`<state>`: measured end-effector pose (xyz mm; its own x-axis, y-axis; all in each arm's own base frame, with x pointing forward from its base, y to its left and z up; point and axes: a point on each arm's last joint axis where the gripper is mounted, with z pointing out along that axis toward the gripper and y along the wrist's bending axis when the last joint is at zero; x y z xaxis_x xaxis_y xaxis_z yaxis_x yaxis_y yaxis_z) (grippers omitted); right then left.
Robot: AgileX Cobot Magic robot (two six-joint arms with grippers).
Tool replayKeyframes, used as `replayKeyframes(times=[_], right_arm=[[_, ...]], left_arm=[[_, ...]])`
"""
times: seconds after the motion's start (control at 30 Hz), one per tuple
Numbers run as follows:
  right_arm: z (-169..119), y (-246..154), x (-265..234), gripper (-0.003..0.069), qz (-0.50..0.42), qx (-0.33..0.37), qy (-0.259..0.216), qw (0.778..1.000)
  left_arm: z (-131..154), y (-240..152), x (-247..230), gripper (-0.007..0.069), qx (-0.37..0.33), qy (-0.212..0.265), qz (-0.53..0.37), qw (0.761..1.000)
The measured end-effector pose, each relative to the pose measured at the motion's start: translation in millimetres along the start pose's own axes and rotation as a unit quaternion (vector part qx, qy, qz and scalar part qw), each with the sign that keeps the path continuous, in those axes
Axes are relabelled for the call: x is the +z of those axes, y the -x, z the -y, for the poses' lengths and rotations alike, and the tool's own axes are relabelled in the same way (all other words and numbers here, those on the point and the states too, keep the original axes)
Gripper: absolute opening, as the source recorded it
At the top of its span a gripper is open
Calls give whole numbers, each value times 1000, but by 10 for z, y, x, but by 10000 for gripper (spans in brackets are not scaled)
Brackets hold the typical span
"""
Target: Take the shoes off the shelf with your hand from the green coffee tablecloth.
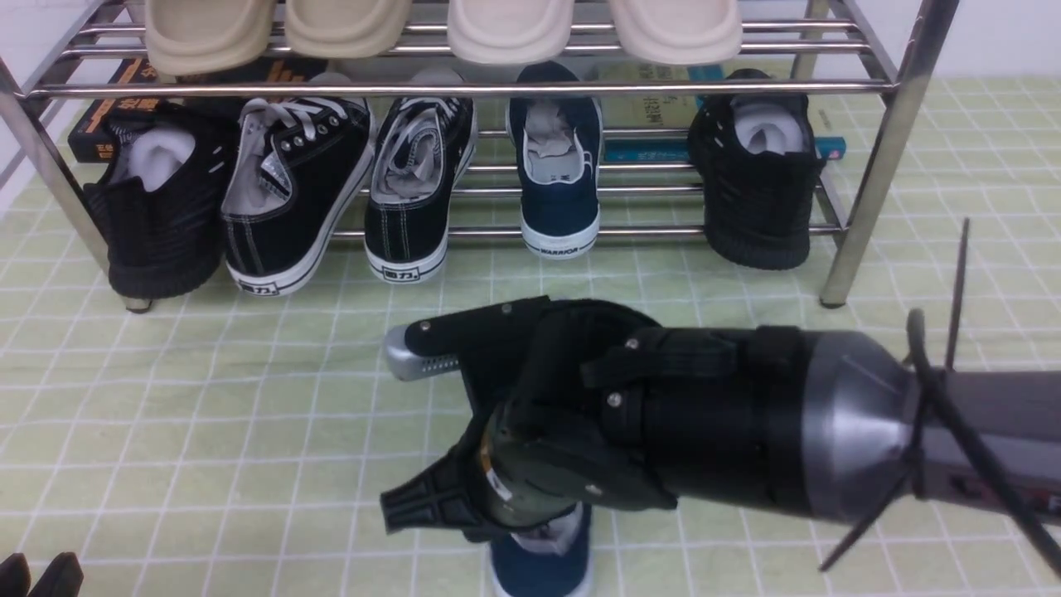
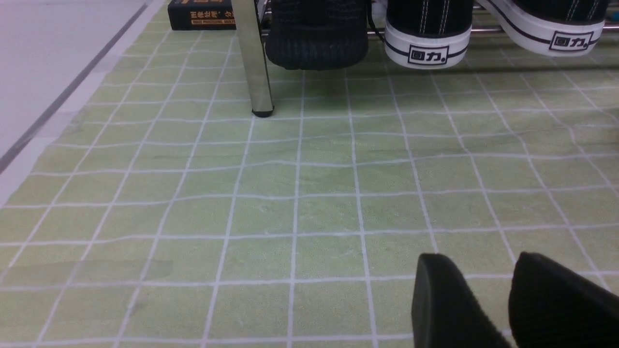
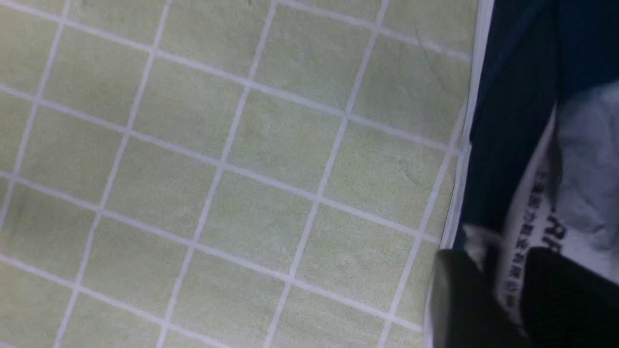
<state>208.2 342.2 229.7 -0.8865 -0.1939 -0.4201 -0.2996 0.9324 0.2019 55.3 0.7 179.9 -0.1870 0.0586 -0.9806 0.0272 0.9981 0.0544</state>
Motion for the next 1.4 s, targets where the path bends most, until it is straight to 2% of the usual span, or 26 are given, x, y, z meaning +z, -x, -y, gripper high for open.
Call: replayKeyframes(times=[0.17, 0.23, 0.33, 0.43, 0.5, 0.53, 0.6, 0.63, 0.73, 0.8, 0.9, 1.07, 1.23, 1.4], right_arm=[[-40, 147, -324, 427, 3, -43, -12, 999], [-51, 196, -445, 447, 3, -63, -17, 998], [-52, 327, -895, 461, 9, -139, -22, 990], [-17, 403, -1303, 414, 20, -194, -24, 981], [18, 452, -1572, 334, 48, -229, -18, 972], [27, 454, -1613, 326, 52, -233, -17, 971], [109, 460, -1884, 208, 81, -252, -15, 964], [131, 458, -1948, 179, 88, -252, -14, 964], [252, 422, -2269, 31, 120, -249, -5, 961], [343, 378, -2484, -11, 141, -244, 5, 960], [500, 276, -2719, -15, 163, -232, 14, 959], [634, 173, -2646, -15, 152, -190, -10, 970], [493, 453, -2094, -10, 162, -132, -43, 977], [514, 900, -1546, 27, 165, -71, -56, 982]], left_arm=[[0, 0, 0, 242, 0, 0, 0, 1000], [0, 0, 0, 242, 0, 0, 0, 1000], [0, 0, 0, 242, 0, 0, 0, 1000], [0, 0, 0, 242, 0, 0, 0, 1000], [0, 0, 0, 242, 0, 0, 0, 1000], [0, 0, 0, 242, 0, 0, 0, 1000], [0, 0, 0, 242, 0, 0, 0, 1000], [0, 0, 0, 242, 0, 0, 0, 1000], [0, 0, 0, 242, 0, 0, 0, 1000], [0, 0, 0, 242, 0, 0, 0, 1000], [0, 0, 0, 242, 0, 0, 0, 1000], [0, 0, 0, 242, 0, 0, 0, 1000], [0, 0, 0, 242, 0, 0, 0, 1000], [0, 0, 0, 242, 0, 0, 0, 1000]])
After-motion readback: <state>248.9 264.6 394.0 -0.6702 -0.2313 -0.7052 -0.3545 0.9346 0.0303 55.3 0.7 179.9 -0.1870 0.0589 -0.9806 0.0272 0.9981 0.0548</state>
